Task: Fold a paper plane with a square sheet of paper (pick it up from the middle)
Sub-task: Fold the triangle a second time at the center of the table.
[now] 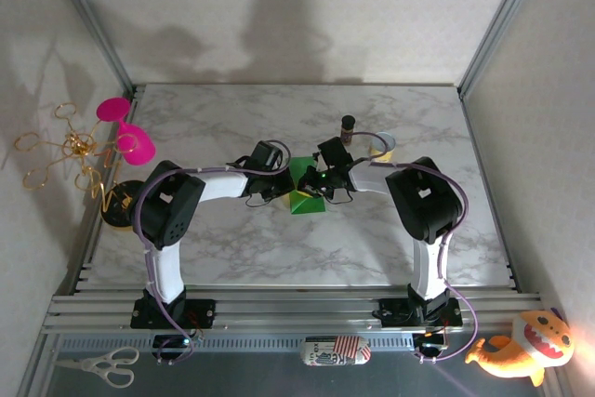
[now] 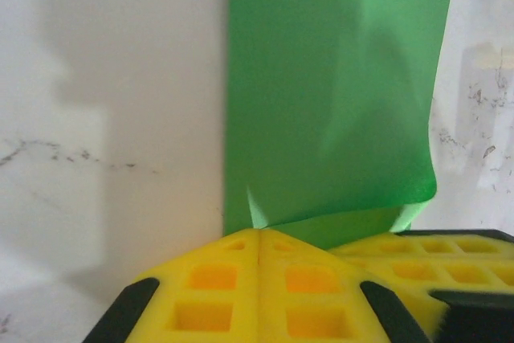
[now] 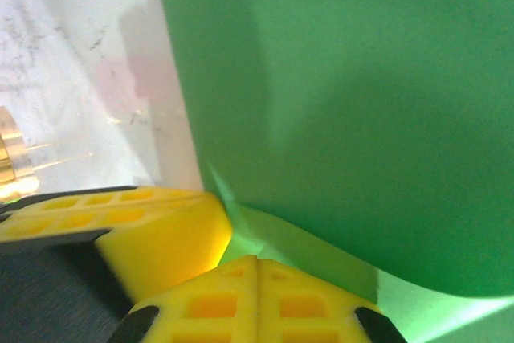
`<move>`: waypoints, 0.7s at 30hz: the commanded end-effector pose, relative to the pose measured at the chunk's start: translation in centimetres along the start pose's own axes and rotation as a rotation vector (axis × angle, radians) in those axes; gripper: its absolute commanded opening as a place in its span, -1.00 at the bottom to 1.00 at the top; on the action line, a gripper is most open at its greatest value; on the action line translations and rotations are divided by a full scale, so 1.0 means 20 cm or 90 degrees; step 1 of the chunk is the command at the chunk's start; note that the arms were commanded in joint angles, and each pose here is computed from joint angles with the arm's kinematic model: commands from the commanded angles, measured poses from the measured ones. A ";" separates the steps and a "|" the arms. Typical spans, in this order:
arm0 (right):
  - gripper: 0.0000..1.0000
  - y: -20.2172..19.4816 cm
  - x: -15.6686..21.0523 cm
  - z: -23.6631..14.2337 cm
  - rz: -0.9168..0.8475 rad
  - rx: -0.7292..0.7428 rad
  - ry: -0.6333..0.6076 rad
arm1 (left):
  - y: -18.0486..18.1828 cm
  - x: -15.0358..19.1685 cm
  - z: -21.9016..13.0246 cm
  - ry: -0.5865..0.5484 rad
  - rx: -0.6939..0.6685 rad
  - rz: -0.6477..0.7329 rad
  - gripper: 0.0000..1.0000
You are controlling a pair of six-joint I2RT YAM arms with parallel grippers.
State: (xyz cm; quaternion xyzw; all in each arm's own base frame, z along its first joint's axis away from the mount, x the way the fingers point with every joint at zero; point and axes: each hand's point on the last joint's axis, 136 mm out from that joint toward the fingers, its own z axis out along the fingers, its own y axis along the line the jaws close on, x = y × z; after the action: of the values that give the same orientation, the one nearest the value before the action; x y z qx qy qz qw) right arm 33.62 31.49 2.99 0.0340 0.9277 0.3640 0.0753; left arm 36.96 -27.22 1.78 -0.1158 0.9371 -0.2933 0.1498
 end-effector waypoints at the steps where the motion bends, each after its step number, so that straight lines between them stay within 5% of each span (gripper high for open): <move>1: -0.90 0.05 -0.06 -0.08 -0.026 -0.013 -0.042 | 0.11 0.05 0.05 0.023 -0.058 0.010 -1.00; 21: -0.92 -0.38 0.04 0.00 0.058 0.117 -0.032 | 0.07 0.03 0.05 0.032 -0.054 0.049 -1.00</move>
State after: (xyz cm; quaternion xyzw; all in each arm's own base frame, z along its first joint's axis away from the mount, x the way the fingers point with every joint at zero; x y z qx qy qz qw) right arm 34.68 28.63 1.68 0.0588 0.9322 0.3390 0.1125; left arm 37.29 -27.44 1.82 -0.0840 0.9437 -0.2820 0.1512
